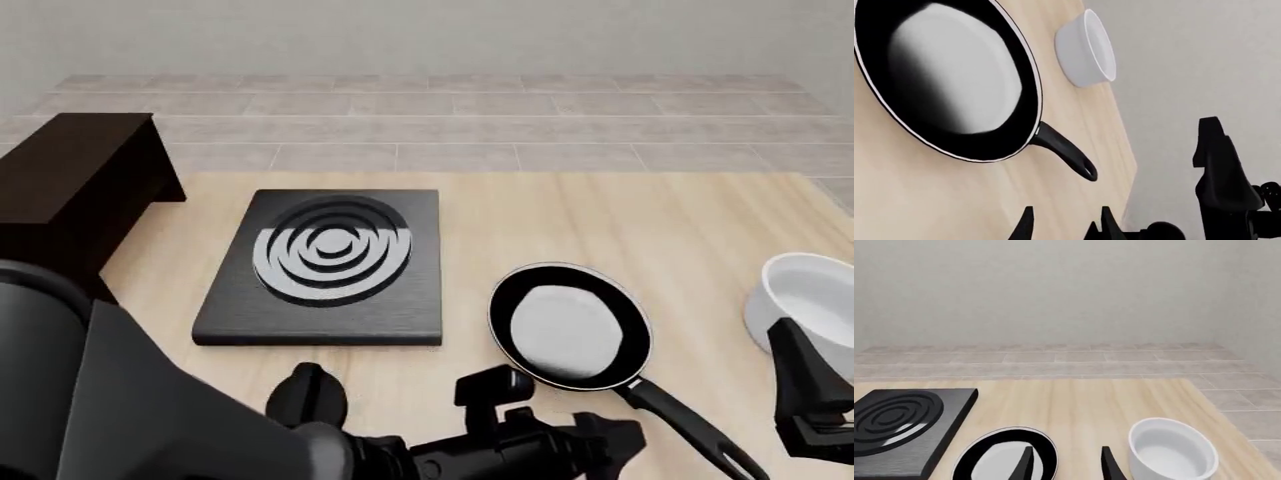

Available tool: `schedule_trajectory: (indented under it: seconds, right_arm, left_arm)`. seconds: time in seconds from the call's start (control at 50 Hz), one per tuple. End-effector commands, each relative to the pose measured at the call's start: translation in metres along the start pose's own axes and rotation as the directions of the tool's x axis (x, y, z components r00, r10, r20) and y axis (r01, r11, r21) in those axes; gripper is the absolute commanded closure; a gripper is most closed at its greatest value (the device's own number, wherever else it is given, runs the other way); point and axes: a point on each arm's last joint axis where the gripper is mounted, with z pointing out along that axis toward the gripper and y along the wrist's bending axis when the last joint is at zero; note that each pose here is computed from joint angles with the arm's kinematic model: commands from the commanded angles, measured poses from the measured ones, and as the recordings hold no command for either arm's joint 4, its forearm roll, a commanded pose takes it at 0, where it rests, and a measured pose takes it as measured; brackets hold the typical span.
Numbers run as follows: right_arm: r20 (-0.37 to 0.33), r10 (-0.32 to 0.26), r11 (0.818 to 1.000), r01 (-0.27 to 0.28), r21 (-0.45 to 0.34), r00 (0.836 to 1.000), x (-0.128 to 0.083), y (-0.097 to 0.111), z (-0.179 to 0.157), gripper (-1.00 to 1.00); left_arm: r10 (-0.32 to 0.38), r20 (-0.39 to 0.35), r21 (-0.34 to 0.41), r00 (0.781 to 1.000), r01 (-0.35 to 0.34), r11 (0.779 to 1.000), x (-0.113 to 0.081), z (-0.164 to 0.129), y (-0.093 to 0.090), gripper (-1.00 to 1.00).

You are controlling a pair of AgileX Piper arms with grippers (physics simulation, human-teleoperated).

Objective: Put the frying pan on top of the cabinet.

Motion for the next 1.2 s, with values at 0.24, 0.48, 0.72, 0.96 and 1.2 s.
schedule_trajectory:
  seconds: [0.24, 0.48, 0.72, 0.96, 1.2]
  right_arm:
    - [0.001, 0.012, 1.0, -0.012, 0.005, 1.0, 0.0, 0.0, 0.0, -1.0]
    - [0.0, 0.017, 1.0, -0.017, 0.008, 1.0, 0.0, 0.0, 0.001, -1.0]
    - [0.001, 0.022, 1.0, -0.022, 0.01, 1.0, 0.001, -0.001, 0.002, -1.0]
    - [0.002, 0.025, 1.0, -0.025, 0.01, 1.0, 0.0, -0.001, 0.002, -1.0]
    - [0.002, 0.026, 1.0, -0.026, 0.008, 1.0, 0.0, 0.0, 0.002, -1.0]
  left_arm:
    - [-0.009, -0.001, -0.02, 1.0, 0.009, 1.0, 0.001, 0.021, 0.009, -1.0]
    - [-0.016, -0.005, -0.03, 1.0, 0.016, 0.999, 0.003, 0.033, 0.015, -1.0]
    - [-0.007, -0.013, -0.032, 1.0, 0.007, 0.999, 0.005, 0.038, 0.013, -1.0]
    - [0.003, -0.02, -0.029, 1.0, -0.004, 1.0, 0.006, 0.043, 0.008, -1.0]
    - [0.004, -0.018, -0.024, 1.0, -0.004, 1.0, 0.005, 0.049, 0.006, -1.0]
